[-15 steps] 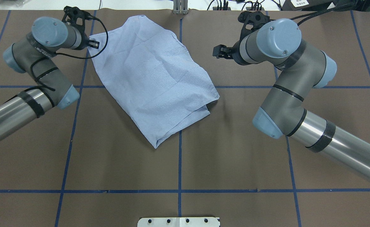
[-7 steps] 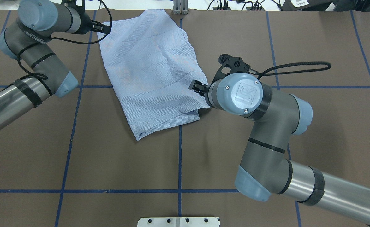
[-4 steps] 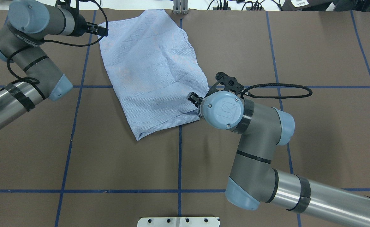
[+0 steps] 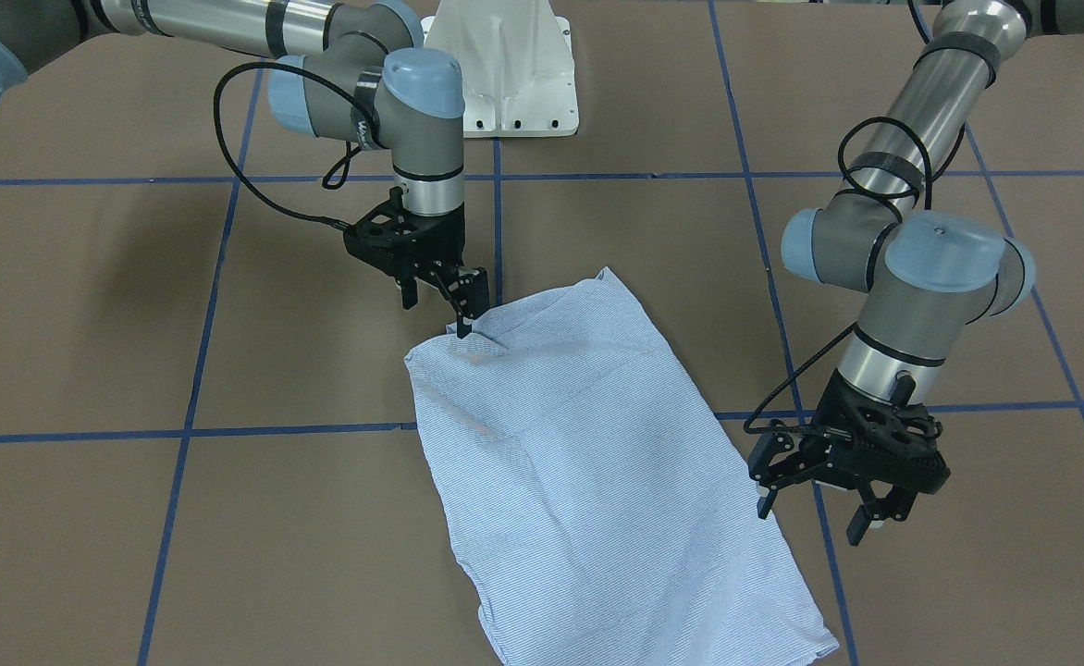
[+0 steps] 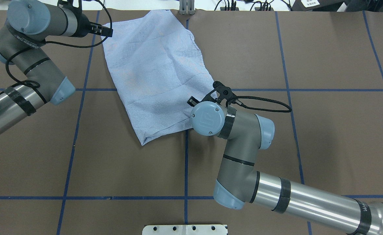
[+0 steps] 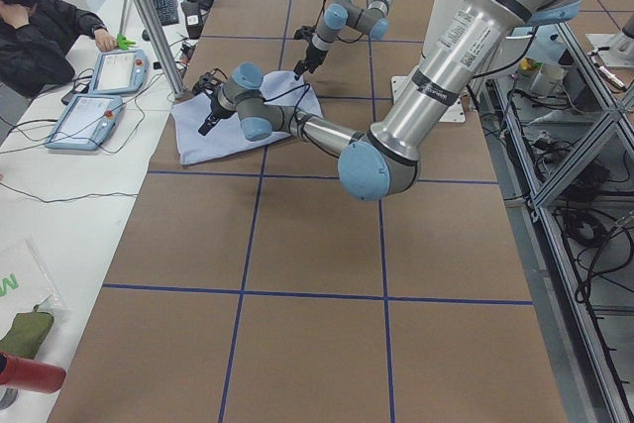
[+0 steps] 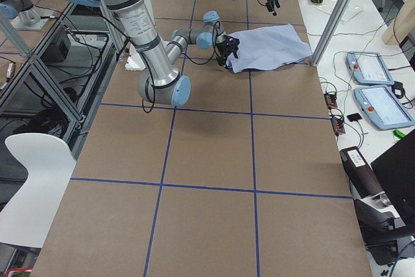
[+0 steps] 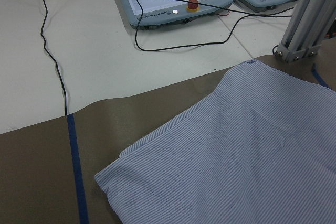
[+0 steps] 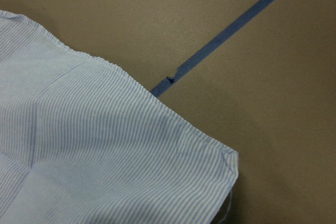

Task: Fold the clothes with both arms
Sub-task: 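Lower the right gripper onto the near corner of the folded shirt and grasp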

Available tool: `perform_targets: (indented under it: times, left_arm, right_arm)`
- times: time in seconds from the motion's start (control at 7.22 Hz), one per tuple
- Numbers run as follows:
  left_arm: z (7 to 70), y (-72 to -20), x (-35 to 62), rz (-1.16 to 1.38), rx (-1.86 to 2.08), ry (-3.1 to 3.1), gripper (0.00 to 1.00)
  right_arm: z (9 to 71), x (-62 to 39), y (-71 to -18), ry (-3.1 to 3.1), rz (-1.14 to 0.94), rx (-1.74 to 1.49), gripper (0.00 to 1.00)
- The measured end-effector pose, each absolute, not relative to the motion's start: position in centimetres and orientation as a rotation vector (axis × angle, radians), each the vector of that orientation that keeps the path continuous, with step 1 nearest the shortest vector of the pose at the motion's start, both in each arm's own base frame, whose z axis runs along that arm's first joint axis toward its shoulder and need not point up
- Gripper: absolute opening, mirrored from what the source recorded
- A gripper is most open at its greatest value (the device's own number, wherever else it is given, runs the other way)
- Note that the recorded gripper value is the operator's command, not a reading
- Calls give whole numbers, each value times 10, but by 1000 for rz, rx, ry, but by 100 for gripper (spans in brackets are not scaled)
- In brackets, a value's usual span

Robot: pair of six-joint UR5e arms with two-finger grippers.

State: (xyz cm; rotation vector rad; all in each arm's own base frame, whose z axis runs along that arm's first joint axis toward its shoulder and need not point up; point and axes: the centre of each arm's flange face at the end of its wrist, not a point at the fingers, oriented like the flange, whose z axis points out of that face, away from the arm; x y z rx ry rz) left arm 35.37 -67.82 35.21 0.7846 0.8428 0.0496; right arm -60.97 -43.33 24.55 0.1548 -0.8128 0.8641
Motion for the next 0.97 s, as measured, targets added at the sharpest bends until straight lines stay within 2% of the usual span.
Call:
perform_targets:
  times: [0.14,0.42,0.55,0.83,0.97]
  left_arm:
    - [352,-678,354,50,784,843,100]
    - [353,-678,354,51,783,843,100]
    - [353,-678,354,51,784,843,100]
    - [353,-678,354,51,784,842,100]
    - [353,-678,354,52,783,842,100]
  right_arm:
    - [249,-617,-435,-809,873,152,95]
    - [250,-626,-430,-806,874,152,81]
    - [248,-629,-427,-808,875,151,66]
    - [244,-632,-424,-814,874,149,18]
    - [240,-633,-423,-819,873,148,4]
